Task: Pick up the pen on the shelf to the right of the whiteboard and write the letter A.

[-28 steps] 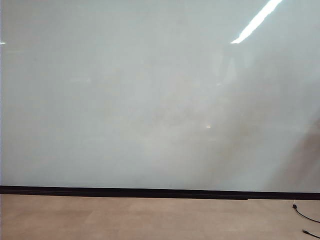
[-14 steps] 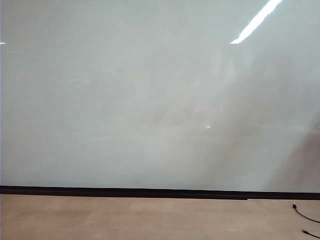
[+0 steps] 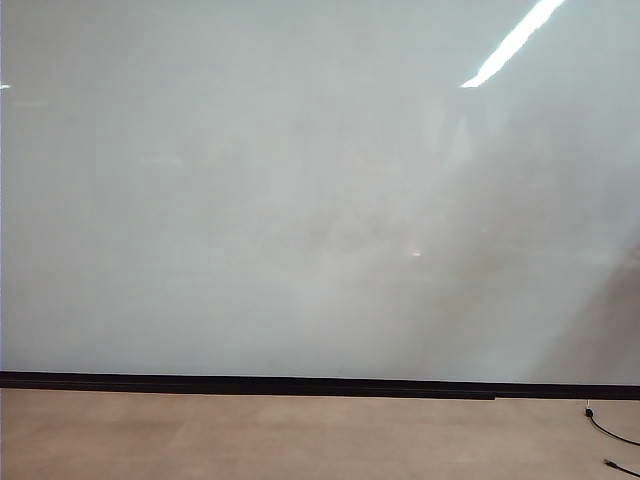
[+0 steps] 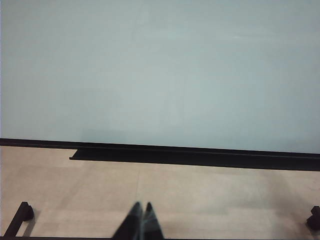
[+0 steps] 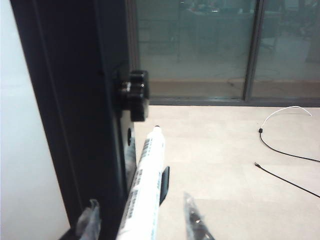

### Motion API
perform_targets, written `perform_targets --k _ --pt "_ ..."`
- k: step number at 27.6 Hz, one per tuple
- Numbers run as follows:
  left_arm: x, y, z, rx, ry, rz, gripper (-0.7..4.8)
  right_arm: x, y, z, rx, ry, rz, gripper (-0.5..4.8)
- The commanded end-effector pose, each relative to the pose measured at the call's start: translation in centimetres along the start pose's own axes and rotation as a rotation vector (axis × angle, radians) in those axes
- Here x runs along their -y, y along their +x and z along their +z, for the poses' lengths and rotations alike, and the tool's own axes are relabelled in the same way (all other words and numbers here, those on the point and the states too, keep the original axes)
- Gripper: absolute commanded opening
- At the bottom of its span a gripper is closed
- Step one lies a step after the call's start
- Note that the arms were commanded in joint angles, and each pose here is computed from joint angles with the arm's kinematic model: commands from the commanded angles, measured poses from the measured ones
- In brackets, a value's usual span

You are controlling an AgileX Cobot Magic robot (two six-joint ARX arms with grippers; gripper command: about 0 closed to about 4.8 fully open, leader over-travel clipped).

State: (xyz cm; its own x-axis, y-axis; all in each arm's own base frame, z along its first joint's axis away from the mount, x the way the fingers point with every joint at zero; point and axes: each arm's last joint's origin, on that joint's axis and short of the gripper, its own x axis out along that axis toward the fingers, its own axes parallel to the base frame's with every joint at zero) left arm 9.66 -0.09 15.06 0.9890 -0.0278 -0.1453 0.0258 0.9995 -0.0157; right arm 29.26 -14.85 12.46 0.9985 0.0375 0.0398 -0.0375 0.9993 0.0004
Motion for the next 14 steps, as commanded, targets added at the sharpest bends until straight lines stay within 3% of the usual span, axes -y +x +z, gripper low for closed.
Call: perform_targets --k 1,14 --pt "0.02 -0.02 0.13 0.008 0.004 -0.004 -0.05 0.06 0.22 0.53 0.029 -0.024 0.027 2.14" --pt "0.02 -0.02 0.13 0.008 0.004 -0.004 -0.04 0.04 0.35 0.64 0.033 -0.024 0.032 1.98"
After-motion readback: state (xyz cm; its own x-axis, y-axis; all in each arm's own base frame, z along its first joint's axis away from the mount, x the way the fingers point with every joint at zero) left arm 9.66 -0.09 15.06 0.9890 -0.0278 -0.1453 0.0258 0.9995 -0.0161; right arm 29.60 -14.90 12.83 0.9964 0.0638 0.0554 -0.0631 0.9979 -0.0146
